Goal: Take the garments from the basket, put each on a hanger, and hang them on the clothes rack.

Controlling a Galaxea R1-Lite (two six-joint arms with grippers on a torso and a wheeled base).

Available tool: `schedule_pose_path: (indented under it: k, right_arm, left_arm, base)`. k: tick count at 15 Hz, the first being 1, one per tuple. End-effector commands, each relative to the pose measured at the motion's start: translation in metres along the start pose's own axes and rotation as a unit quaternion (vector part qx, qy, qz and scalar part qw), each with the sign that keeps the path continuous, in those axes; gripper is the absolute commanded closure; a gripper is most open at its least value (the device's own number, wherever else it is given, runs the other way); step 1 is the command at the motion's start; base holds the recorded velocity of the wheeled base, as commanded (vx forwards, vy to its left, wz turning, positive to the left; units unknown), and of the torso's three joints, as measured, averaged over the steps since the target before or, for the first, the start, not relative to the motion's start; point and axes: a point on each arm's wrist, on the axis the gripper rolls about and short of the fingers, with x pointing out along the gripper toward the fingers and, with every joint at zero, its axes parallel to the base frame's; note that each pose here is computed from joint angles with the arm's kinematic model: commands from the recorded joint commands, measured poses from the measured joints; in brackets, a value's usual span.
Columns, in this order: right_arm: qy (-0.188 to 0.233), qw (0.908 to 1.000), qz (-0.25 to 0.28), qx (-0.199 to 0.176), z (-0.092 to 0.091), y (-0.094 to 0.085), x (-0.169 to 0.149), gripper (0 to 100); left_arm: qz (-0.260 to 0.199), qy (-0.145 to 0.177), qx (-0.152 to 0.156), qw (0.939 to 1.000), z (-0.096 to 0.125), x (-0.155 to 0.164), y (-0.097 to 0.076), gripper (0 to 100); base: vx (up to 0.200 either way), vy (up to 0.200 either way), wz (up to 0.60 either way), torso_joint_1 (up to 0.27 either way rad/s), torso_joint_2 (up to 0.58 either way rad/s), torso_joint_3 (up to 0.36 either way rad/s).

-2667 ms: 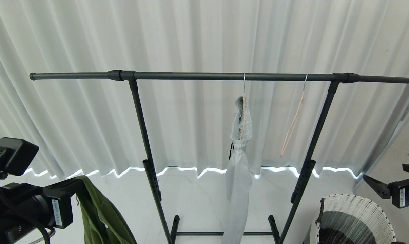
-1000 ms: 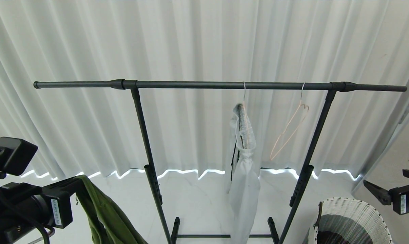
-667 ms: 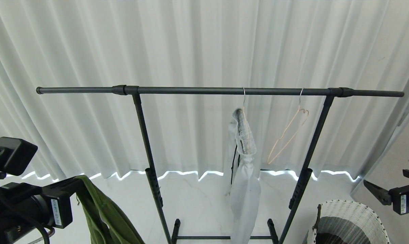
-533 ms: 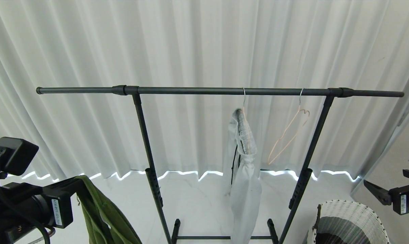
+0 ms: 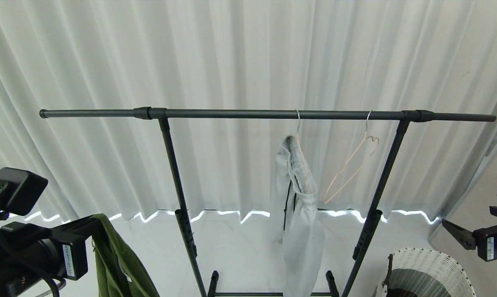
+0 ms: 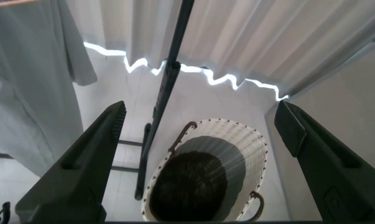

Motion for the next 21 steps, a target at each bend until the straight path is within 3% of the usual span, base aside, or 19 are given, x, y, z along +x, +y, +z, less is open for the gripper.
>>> schedule_pose_path:
  k: [1, 3, 8, 10, 12, 13, 15, 17, 19, 21]
  right_arm:
    - [0.001, 1.0, 0.0, 0.0, 0.0, 0.0, 0.0, 0]
    - [0.001, 1.0, 0.001, 0.0, -0.001, 0.0, 0.0, 0]
    - [0.009, 0.9999, 0.008, 0.0, -0.003, 0.002, 0.003, 0]
    - [-0.016, 0.9993, 0.035, 0.003, 0.007, 0.011, 0.002, 0]
    - [-0.089, 0.9912, 0.093, 0.031, 0.051, 0.029, 0.006, 0]
    - [-0.096, 0.988, 0.117, 0.032, 0.062, 0.037, 0.007, 0]
    - [-0.049, 0.9853, 0.162, 0.028, 0.078, 0.054, 0.011, 0]
    - [0.001, 0.9827, 0.176, 0.059, 0.096, 0.067, 0.02, 0]
    - [0.033, 0.983, 0.156, 0.092, 0.108, 0.077, 0.05, 0]
    - [0.059, 0.9845, 0.123, 0.109, 0.107, 0.085, 0.08, 0]
  left_arm:
    - [0.0, 0.002, 0.0, 1.0, -0.001, 0.0, 0.0, 100]
    - [0.0, 0.002, 0.0, 1.0, -0.001, 0.0, 0.0, 100]
    - [-0.001, -0.001, 0.001, 1.0, -0.001, -0.001, 0.0, 100]
    - [-0.001, -0.002, 0.001, 1.0, -0.001, -0.002, 0.0, 100]
    - [-0.002, -0.002, 0.001, 1.0, -0.001, -0.001, 0.0, 100]
    - [-0.002, -0.001, 0.001, 1.0, -0.001, -0.001, 0.0, 100]
    - [-0.002, -0.002, 0.001, 1.0, -0.001, -0.001, -0.001, 100]
    - [-0.001, -0.005, 0.0, 1.0, -0.001, -0.003, 0.0, 100]
    - [-0.002, -0.003, 0.001, 1.0, -0.001, -0.002, 0.0, 100]
    - [-0.003, -0.006, 0.001, 1.0, -0.001, -0.003, -0.001, 100]
  base:
    - [0.2, 0.0, 0.0, 0.012, 0.01, -0.002]
    - [0.2, 0.0, 0.0, 0.015, 0.0, -0.002]
    - [0.0, 0.0, 0.0, 0.0, 0.0, 0.0]
    - [0.0, 0.0, 0.0, 0.0, 0.0, 0.0]
    - [0.0, 0.0, 0.0, 0.0, 0.0, 0.0]
    - [0.0, 0.0, 0.0, 0.0, 0.0, 0.0]
    - [0.0, 0.0, 0.0, 0.0, 0.0, 0.0]
    - [0.0, 0.0, 0.0, 0.0, 0.0, 0.0]
    - [0.0, 0.0, 0.0, 0.0, 0.0, 0.0]
    - [0.0, 0.0, 0.0, 0.0, 0.0, 0.0]
